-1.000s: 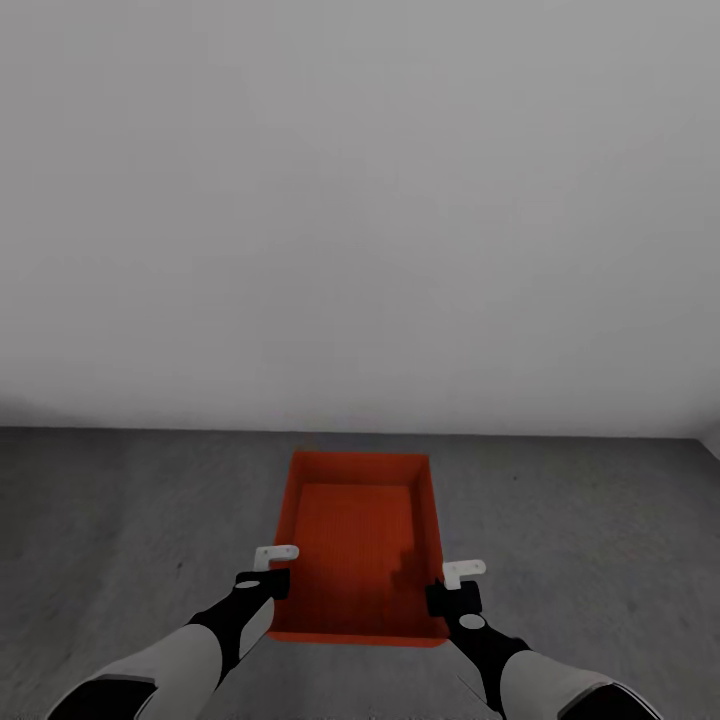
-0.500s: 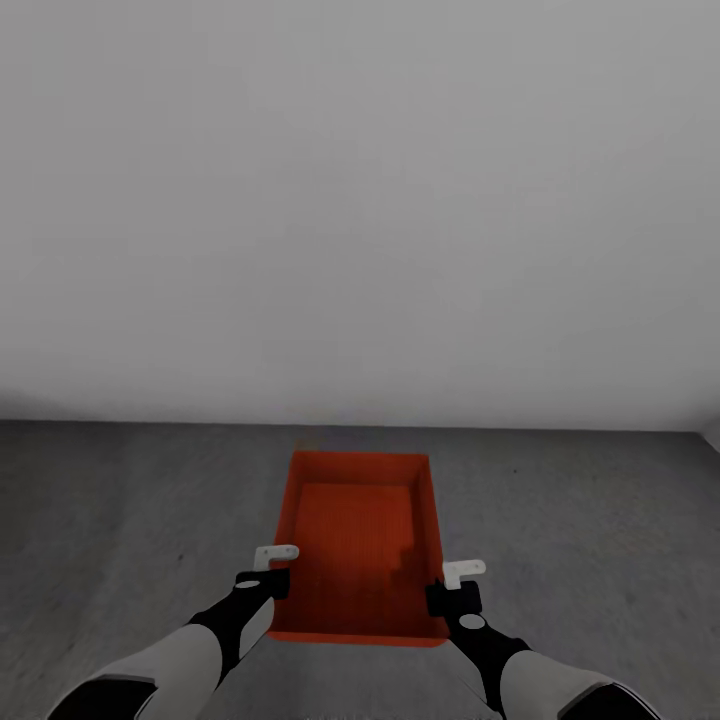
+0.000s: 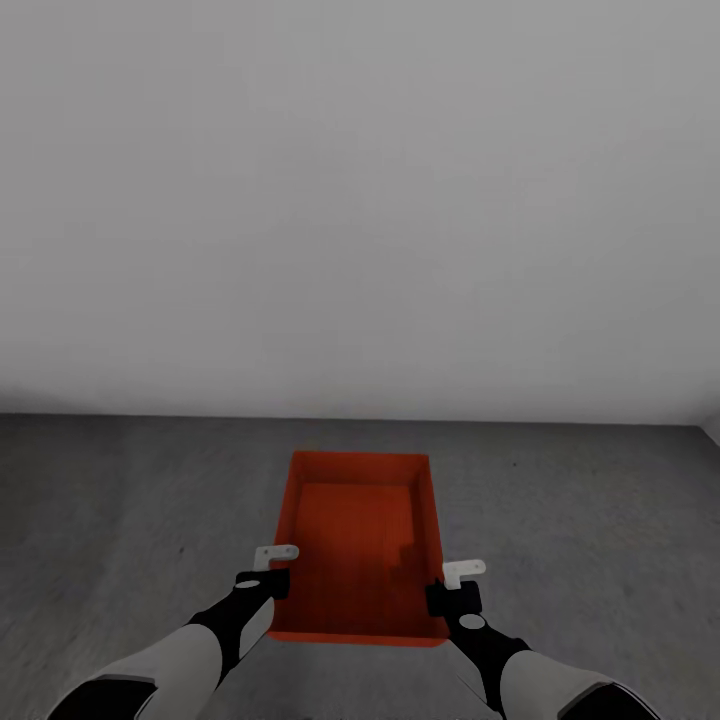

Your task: Move the two storage containers from the living room to the garage. In the garage, place one container on the floor and stack the other container on top of it (either order is fine).

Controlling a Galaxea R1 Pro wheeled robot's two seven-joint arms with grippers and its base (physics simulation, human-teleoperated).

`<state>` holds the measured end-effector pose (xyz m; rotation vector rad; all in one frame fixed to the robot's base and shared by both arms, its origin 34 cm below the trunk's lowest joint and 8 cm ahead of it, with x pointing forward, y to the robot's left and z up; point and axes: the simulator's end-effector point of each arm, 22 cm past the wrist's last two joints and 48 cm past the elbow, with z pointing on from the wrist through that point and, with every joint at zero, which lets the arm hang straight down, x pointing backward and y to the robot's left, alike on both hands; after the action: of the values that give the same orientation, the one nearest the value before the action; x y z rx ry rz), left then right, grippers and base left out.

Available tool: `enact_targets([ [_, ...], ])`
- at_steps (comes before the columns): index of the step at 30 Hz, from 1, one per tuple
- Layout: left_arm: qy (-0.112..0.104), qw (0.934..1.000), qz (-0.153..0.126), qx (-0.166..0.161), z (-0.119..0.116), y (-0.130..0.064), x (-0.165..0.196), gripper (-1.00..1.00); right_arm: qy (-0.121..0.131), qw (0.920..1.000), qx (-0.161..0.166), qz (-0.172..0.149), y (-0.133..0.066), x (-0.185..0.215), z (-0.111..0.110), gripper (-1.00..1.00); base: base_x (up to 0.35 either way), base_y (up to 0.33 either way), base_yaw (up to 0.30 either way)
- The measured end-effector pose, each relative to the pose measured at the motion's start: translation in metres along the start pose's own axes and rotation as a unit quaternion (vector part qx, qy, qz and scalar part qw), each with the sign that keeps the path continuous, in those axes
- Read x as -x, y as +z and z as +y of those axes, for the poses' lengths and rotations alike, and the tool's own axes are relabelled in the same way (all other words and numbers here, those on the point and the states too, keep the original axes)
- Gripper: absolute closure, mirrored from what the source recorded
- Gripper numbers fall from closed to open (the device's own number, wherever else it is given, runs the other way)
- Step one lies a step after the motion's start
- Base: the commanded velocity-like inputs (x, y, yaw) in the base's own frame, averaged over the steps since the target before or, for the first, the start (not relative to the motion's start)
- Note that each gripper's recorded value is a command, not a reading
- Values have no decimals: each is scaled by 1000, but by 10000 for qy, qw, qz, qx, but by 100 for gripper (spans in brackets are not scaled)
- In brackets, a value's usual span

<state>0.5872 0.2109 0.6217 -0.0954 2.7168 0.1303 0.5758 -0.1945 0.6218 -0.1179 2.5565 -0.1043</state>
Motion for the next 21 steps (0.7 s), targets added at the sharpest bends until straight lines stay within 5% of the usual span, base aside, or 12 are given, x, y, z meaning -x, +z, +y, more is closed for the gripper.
enact_targets([
  [21, 2, 10000, 14, 1, 0, 0, -1, 100, -2, 10000, 2, 14, 0, -1, 0, 100, 0, 0, 0],
])
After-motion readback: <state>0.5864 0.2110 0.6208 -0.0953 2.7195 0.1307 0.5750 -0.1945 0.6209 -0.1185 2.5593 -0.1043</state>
